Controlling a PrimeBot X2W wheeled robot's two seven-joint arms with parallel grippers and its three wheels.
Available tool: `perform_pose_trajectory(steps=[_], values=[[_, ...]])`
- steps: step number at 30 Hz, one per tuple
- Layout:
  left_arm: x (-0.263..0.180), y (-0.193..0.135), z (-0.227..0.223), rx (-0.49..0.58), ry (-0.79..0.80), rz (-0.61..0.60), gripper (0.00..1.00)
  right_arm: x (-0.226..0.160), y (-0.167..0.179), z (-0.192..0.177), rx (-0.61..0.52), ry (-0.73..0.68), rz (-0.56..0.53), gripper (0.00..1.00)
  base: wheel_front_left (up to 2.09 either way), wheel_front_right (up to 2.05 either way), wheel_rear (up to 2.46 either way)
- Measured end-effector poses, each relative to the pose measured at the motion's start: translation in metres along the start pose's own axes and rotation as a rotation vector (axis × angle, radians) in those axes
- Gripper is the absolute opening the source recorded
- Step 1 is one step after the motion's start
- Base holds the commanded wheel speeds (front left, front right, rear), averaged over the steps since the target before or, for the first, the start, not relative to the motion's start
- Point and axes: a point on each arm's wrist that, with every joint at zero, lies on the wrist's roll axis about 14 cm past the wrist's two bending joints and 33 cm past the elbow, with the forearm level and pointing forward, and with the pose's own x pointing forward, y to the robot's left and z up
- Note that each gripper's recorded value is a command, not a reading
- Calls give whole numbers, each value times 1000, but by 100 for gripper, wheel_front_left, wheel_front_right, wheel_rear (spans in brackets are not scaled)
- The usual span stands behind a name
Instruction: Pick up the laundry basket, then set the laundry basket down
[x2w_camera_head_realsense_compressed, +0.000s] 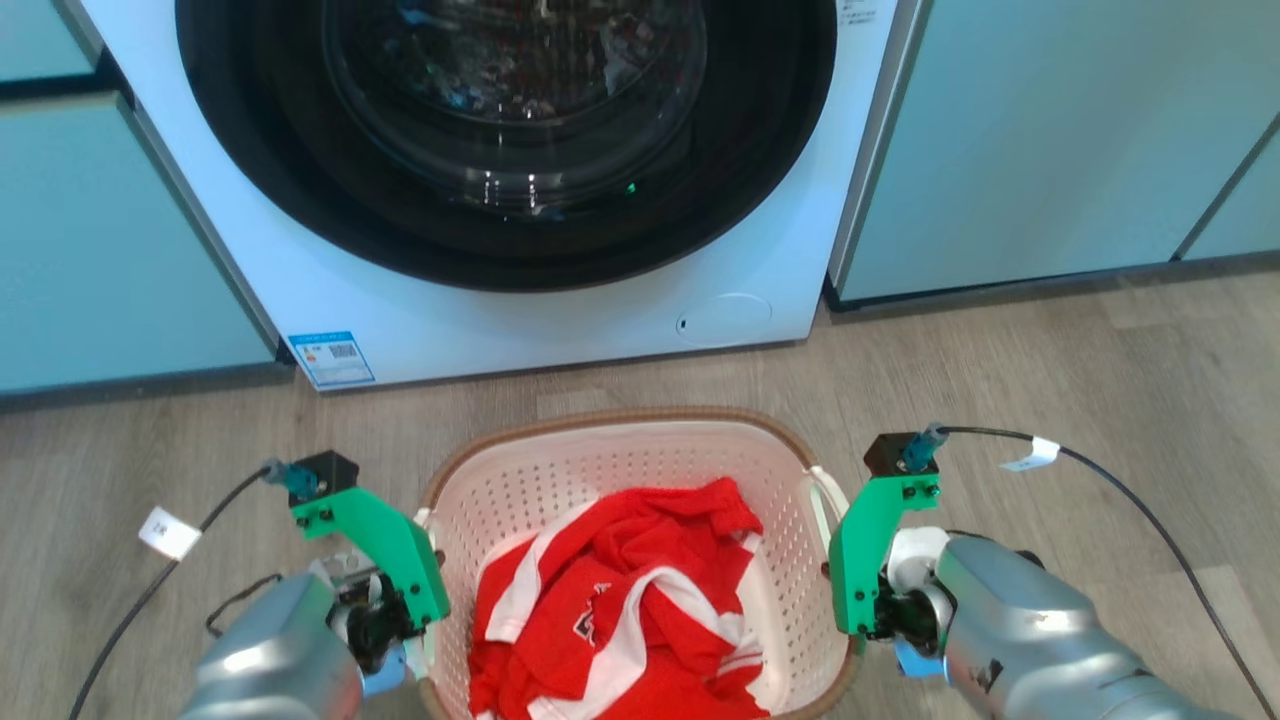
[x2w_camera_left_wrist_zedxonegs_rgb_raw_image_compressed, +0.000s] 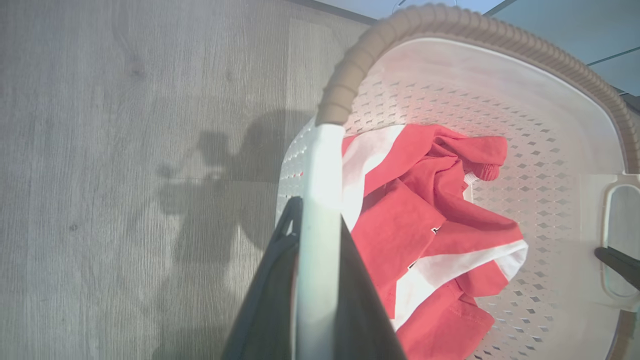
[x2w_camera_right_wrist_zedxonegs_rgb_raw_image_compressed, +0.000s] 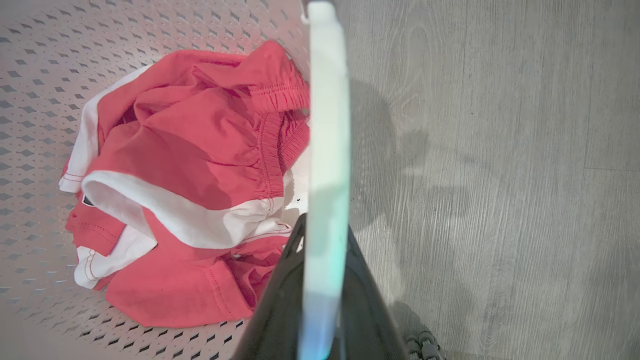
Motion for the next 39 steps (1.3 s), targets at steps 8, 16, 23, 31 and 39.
perform_pose_trajectory(steps=[8,16,23,31,39], values=[[-8,-2,0,-3,4,-2,0,-7,4,1,1,-2,4,0,0,0,0],[-11,1,-8,-11,17,4,0,-10,6,0,-3,2,7,0,0,0,0],[-12,2,-10,-13,21,6,0,-10,6,-2,-3,9,8,0,0,0,0],[-10,2,-11,-20,26,5,0,-9,6,-4,12,6,9,0,0,0,0],[-10,3,-12,-21,31,5,0,-8,6,-5,14,6,12,0,0,0,0]])
